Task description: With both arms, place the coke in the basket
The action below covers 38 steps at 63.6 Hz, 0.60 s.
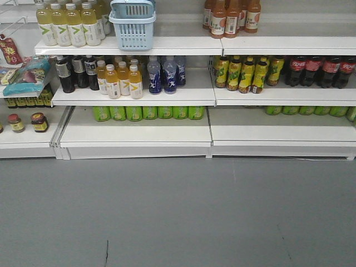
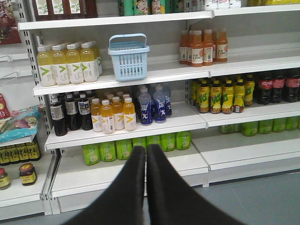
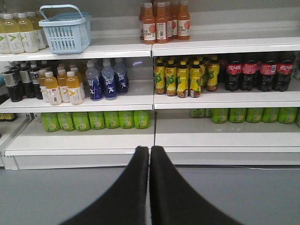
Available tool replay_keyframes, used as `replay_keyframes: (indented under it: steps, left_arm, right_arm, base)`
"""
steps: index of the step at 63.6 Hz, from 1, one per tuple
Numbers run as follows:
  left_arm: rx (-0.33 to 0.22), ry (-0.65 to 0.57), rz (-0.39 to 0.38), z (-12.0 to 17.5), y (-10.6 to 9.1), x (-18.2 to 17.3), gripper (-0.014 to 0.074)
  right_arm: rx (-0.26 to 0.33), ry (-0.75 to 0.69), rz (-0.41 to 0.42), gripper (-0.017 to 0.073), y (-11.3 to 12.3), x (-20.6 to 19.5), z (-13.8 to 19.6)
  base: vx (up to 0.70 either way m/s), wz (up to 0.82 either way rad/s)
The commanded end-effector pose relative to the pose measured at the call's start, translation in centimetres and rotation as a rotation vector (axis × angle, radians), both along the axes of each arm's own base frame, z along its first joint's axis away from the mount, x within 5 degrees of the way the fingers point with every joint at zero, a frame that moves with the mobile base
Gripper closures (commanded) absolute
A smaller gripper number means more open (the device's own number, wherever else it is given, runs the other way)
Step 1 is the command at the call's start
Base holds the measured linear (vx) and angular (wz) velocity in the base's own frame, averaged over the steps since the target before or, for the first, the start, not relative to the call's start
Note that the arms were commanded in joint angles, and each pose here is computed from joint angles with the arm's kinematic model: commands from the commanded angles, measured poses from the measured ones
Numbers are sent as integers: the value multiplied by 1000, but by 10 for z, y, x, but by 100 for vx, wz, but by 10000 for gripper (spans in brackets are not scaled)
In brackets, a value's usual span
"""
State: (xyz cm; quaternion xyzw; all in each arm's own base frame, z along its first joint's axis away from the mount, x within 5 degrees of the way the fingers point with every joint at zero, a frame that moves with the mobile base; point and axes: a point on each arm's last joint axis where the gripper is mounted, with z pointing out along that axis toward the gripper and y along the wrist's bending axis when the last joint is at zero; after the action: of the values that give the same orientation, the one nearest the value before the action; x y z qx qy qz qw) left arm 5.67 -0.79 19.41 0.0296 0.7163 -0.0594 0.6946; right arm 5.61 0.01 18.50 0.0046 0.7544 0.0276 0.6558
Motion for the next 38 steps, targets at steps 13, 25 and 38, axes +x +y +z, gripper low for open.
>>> replay_keyframes:
  steps: [13, 25, 38]
  left_arm:
    - [-22, -95, 17, 8, 2, -1, 601]
    - [-22, -95, 17, 8, 2, -1, 601]
    - [-22, -95, 17, 8, 2, -1, 601]
  right_arm:
    - [-13, -74, 17, 564, 1, 0, 4]
    - [-13, -74, 17, 564, 1, 0, 4]
    - [-12, -74, 17, 564, 1, 0, 4]
  base:
    - [0, 0]
    - [0, 0]
    - [0, 0]
